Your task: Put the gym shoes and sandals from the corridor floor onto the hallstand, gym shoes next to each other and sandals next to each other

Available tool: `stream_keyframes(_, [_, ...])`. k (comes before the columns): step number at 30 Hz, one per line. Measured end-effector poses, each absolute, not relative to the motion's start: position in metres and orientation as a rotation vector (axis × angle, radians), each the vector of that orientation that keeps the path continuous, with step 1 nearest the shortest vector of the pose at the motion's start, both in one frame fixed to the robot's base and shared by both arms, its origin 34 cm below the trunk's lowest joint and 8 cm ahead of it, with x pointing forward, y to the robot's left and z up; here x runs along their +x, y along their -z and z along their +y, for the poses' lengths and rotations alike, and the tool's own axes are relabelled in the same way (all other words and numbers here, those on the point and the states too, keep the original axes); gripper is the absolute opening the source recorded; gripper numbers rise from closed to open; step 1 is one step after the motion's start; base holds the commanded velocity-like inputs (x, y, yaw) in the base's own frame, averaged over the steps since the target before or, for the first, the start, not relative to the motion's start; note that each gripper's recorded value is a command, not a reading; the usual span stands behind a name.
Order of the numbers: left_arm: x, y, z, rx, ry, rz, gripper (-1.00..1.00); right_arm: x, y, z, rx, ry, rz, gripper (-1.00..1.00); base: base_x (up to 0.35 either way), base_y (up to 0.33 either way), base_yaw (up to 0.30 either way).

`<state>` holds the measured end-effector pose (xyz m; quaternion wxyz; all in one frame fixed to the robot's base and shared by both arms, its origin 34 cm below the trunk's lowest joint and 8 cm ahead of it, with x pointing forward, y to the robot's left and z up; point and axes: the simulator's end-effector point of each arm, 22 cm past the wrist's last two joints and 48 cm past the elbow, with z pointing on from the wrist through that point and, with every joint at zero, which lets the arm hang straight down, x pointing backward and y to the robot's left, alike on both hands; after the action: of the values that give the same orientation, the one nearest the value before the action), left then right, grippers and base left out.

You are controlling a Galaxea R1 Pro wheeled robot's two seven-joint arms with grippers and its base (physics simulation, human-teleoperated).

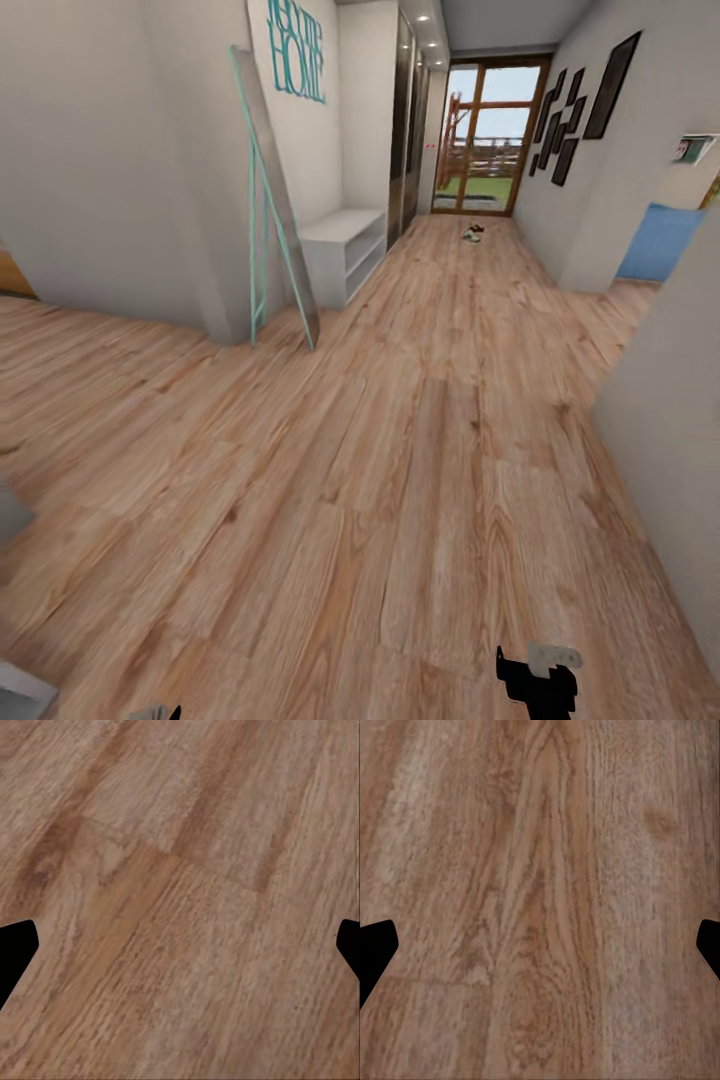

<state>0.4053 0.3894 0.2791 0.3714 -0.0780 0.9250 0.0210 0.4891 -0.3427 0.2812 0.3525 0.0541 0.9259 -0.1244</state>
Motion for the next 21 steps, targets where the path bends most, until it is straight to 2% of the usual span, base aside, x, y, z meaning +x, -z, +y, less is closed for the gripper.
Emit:
stream_keyframes(6, [0.4052,-0.2791,0.3895,-0.200,-0.054,2.372,1.00,0.4892,-0.2811,-0.3416,0.140,0.320,2.396,1.00,0.338,0.000,-0.228])
stream_keyframes(21, [0.4050,-0.2778,0.3831,-0.201,-0.043,2.373,1.00,0.4899,-0.2811,-0.3412,0.126,0.315,2.396,1.00,0.338,0.000,-0.018])
